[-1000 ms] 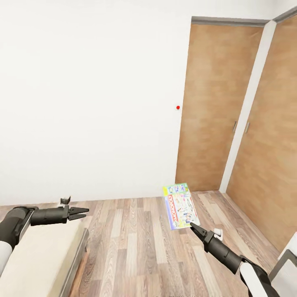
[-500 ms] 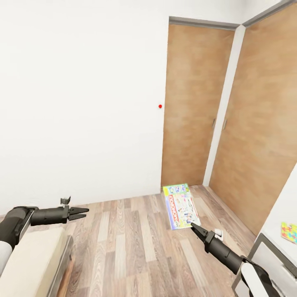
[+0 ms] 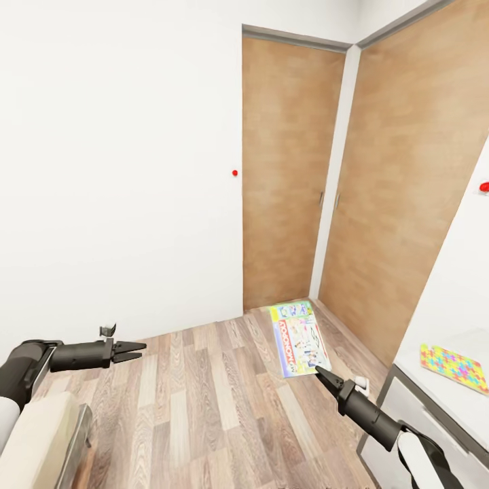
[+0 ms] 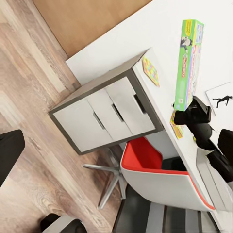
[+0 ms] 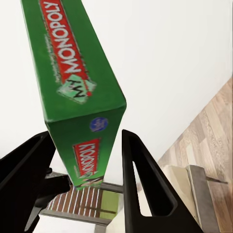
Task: Put all the toys in the child's room - the three board games (two on the bed and one on the table), the two jigsaw puzzles on the table, and the tennis ball on the table - inside the toy box on the table in the child's room.
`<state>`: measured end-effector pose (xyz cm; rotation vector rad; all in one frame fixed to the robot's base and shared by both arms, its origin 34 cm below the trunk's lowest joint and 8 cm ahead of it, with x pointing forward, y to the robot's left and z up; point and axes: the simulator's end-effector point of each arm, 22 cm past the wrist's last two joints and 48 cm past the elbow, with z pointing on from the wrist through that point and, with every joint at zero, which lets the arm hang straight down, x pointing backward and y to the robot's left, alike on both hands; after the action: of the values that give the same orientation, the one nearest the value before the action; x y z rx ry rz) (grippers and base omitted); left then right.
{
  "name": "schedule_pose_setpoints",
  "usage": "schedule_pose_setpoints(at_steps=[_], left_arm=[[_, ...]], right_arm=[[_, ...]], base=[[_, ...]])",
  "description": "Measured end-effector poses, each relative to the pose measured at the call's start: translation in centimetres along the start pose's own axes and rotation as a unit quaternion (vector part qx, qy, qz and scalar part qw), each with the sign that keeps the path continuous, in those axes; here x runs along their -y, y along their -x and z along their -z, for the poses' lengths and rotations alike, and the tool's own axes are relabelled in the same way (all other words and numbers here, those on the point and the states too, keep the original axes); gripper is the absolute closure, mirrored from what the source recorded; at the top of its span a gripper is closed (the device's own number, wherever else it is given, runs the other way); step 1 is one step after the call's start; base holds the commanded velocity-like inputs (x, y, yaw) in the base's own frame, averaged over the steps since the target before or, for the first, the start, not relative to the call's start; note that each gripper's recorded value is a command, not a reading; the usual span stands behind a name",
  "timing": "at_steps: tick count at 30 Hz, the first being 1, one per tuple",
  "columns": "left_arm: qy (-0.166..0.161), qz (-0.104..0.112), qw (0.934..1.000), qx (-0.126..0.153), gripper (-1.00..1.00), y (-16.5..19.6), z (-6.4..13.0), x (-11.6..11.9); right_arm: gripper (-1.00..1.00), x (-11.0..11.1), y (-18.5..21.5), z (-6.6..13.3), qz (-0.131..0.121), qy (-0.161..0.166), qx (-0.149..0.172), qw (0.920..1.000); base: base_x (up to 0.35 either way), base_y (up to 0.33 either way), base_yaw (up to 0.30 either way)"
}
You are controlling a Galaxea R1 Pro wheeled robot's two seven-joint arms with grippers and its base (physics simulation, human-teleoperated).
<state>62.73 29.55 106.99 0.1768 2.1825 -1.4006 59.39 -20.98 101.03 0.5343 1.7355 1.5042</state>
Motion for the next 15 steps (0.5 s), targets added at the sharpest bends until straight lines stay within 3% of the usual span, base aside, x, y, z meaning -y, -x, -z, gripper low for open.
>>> schedule_pose_setpoints(at_steps=[4,6,8,9,11,15], left_arm=[[0.000,0.000,1.0000,-0.001,-1.00,0.0,0.0,-0.1],[0.000,0.000,1.0000,0.000,-1.00,0.0,0.1,-0.1],[0.000,0.000,1.0000,0.002,-1.00,0.1,0.2,-0.1],[0.000,0.000,1.0000,0.002,-1.00,0.1,0.2,-0.1],[0.000,0.000,1.0000,0.003,-1.00,0.2,0.3,-0.1],[0.000,-0.001,1.0000,0.009,-1.00,0.6,0.6,-0.1]], right_arm=[[1.00,-1.8,0.4,-0.2,0.005,0.015,-0.009,0.9998],[1.00,-3.8,1.1,-0.1,0.006,0.032,-0.015,0.9993],[1.00,-7.4,2.4,0.4,0.026,0.061,-0.017,0.9977],[1.00,-8.1,2.5,0.5,0.035,0.062,-0.018,0.9973],[1.00,-10.1,2.4,1.5,0.051,0.073,-0.026,0.9957],[1.00,-11.1,2.4,4.2,0.066,0.064,-0.020,0.9956]], base=[[0.000,0.000,-0.263],[0.000,0.000,-0.263],[0.000,0.000,-0.263],[0.000,0.000,-0.262],[0.000,0.000,-0.262],[0.000,0.000,-0.262]])
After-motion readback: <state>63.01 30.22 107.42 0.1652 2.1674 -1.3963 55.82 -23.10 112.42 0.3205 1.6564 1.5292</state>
